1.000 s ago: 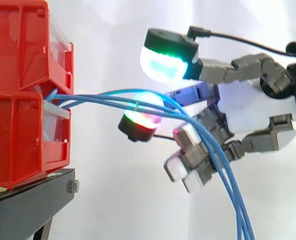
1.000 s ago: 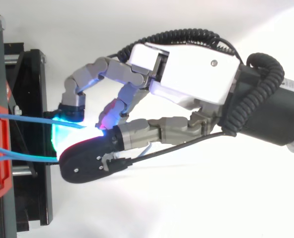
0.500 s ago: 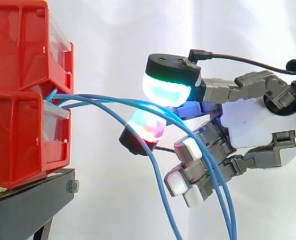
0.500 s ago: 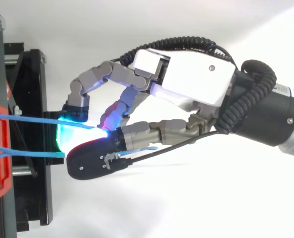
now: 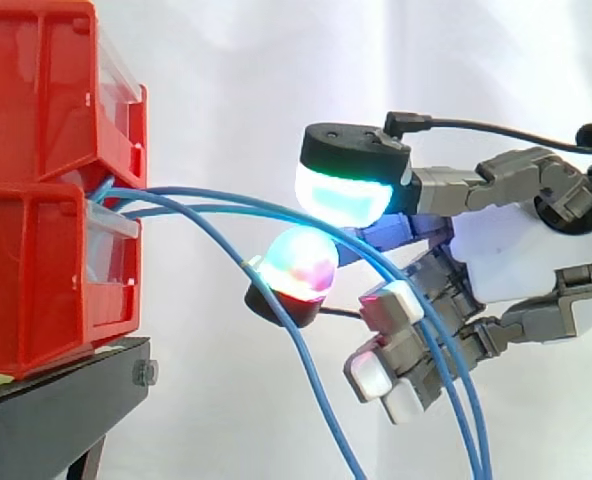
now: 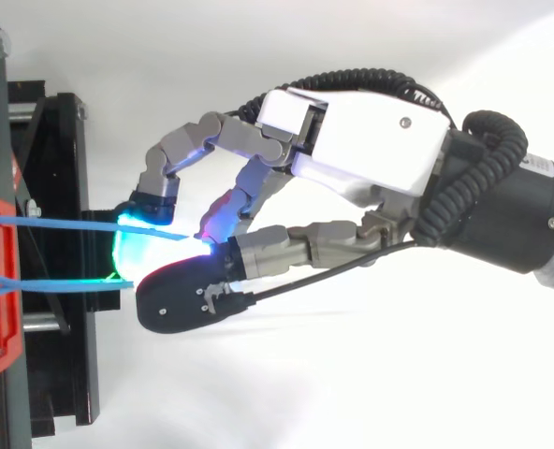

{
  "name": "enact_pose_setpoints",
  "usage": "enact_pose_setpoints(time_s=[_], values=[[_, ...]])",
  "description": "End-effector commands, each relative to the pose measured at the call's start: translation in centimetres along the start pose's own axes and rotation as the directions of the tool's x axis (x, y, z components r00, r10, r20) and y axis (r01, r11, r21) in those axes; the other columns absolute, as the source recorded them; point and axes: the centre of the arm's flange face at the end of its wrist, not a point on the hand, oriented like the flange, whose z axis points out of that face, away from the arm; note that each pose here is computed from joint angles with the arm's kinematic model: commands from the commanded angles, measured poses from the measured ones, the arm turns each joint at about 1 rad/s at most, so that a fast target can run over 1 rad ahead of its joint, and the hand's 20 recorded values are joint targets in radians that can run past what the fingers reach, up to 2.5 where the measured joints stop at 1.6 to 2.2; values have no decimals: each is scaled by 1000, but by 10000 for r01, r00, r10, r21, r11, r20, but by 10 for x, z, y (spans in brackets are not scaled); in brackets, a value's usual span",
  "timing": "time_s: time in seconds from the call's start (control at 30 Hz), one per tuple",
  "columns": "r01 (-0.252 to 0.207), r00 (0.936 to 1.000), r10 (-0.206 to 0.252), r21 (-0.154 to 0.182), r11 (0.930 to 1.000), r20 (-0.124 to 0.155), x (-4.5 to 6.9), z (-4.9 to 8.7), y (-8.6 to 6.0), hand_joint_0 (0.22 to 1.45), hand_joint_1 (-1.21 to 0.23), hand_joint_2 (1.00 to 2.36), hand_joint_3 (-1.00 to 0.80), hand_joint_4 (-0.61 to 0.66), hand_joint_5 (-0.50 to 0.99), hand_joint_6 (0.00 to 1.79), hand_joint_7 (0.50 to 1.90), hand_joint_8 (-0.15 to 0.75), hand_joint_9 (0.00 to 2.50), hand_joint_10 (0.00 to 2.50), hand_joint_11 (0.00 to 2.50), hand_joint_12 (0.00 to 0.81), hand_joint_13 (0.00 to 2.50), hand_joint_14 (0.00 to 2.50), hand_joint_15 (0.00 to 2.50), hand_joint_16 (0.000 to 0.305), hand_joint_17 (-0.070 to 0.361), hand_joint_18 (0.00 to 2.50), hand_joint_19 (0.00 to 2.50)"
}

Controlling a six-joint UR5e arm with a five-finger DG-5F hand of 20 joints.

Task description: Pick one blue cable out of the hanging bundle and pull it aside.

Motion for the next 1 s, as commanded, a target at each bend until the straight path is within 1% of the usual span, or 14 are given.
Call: enact_pose_setpoints(time_s=[0.0, 0.07, 0.27, 0.3, 0.47, 0.53, 0.63, 0.67, 0.73, 0.77, 0.83, 0.87, 0.9, 0.97], values=[[14, 10000, -14, 43, 10000, -7, -1, 0, 4, 573, -682, 1010, -362, 32, -131, 905, 826, 273, 1150, 25, 801, 341, 929, 23, 573, 51, 116, 822, 540], [42, 10000, -42, 99, 9999, 3, -3, 0, 5, 577, -687, 1012, -335, 16, -127, 907, 832, 273, 1084, 22, 724, 345, 906, 22, 552, 51, 114, 807, 533], [103, 9999, -103, 203, 9997, -23, -4, -2, 10, 582, -691, 1012, -322, 23, -125, 908, 835, 275, 1012, 21, 654, 341, 849, 20, 517, 51, 114, 777, 519], [96, 10000, -95, 190, 9998, -22, -4, -2, 11, 581, -688, 1012, -342, 35, -125, 906, 808, 274, 1012, 21, 650, 342, 844, 21, 519, 51, 114, 776, 519], [55, 10000, -55, 127, 9999, 0, -5, -1, 14, 534, -631, 1004, -439, 62, -124, 880, 796, 282, 1019, 20, 648, 354, 847, 19, 520, 53, 119, 777, 521], [47, 10000, -47, 114, 9999, 1, -5, 0, 15, 541, -622, 1007, -415, 59, -123, 874, 801, 288, 1039, 21, 652, 353, 847, 19, 520, 53, 118, 772, 525], [63, 10000, -62, 139, 9999, -17, -5, -1, 17, 575, -658, 1012, -331, 37, -124, 874, 877, 278, 1038, 21, 665, 346, 842, 21, 521, 51, 116, 760, 531], [86, 10000, -85, 180, 9998, -5, -5, -1, 17, 578, -669, 1013, -318, 32, -125, 875, 892, 280, 1035, 21, 667, 348, 841, 20, 530, 51, 115, 758, 532], [147, 9999, -147, 290, 9995, 29, -6, -2, 15, 582, -692, 1014, -297, 31, -132, 892, 854, 274, 1022, 24, 695, 349, 832, 20, 527, 52, 116, 755, 532], [162, 9999, -163, 316, 9994, 26, -6, -2, 16, 581, -705, 1015, -286, 38, -138, 902, 822, 268, 976, 22, 709, 349, 817, 21, 526, 52, 116, 752, 532], [182, 9998, -183, 359, 9992, 36, -8, -3, 15, 582, -711, 1014, -288, 36, -142, 907, 805, 268, 937, 23, 687, 348, 788, 19, 509, 52, 116, 739, 517], [254, 9997, -254, 474, 9986, -8, -7, -4, 13, 581, -713, 1014, -285, 38, -143, 907, 805, 266, 874, 22, 648, 345, 753, 19, 488, 51, 116, 727, 517], [296, 9996, -297, 610, 9977, 8, -9, -5, 13, 580, -715, 1014, -284, 40, -143, 908, 798, 266, 831, 21, 622, 347, 735, 18, 468, 51, 116, 720, 510], [273, 9996, -273, 808, 9964, -7, -10, -7, 10, 579, -716, 1015, -285, 36, -143, 908, 788, 268, 821, 21, 628, 349, 730, 18, 479, 51, 116, 712, 519]])
